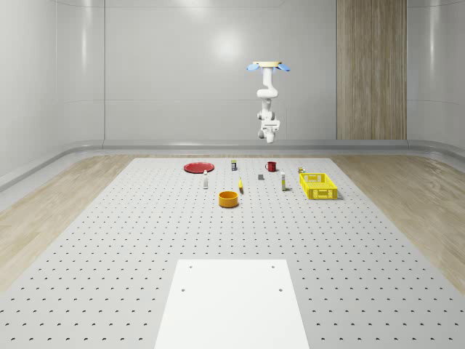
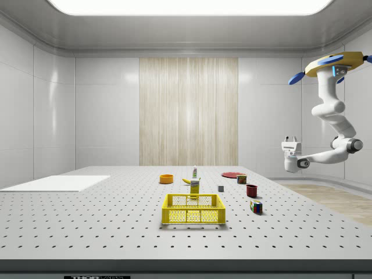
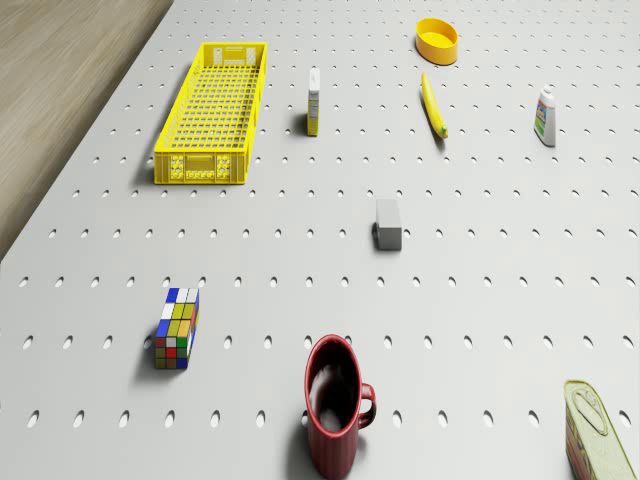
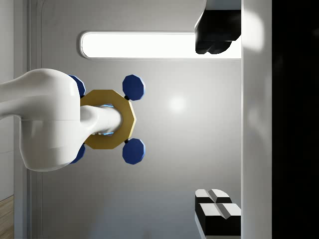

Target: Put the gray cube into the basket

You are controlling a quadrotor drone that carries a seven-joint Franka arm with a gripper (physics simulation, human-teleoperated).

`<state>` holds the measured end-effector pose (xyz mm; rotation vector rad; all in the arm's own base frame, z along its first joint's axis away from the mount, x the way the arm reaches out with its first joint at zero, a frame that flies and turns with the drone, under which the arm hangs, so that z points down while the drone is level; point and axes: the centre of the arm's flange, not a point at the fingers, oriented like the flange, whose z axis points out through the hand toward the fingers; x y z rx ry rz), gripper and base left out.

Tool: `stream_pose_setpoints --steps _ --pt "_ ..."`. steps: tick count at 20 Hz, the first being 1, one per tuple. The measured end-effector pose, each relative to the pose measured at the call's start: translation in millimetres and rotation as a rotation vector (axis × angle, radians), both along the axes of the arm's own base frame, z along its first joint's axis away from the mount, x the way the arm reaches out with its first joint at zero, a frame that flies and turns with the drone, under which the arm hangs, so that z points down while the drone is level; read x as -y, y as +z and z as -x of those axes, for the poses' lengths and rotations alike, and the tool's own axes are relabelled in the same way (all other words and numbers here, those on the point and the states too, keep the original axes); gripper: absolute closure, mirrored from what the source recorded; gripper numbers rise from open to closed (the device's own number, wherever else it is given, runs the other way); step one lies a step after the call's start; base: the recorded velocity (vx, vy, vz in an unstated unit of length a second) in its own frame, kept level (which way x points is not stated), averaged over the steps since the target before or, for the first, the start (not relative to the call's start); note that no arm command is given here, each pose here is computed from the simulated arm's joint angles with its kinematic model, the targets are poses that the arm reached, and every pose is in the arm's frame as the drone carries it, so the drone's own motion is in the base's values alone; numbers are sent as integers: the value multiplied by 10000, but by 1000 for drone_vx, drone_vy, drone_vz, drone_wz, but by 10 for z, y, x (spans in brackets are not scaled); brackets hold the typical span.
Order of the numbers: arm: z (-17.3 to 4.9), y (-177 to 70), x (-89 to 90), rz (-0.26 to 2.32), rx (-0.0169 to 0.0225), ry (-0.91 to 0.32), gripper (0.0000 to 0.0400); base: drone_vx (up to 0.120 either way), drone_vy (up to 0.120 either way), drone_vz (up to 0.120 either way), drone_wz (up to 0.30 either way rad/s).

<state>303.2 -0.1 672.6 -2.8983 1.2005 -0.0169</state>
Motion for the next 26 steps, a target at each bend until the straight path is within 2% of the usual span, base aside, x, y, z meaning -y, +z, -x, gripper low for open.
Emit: stream_pose_setpoints --steps 9,24,26 --pt "-10 162 -1 1 70 0 0 120 -120 0 0" --pt "-1 187 -2 16 184 0 0 120 -120 0 0" --pt "0 187 -3 22 199 0 0 120 -40 0 0"
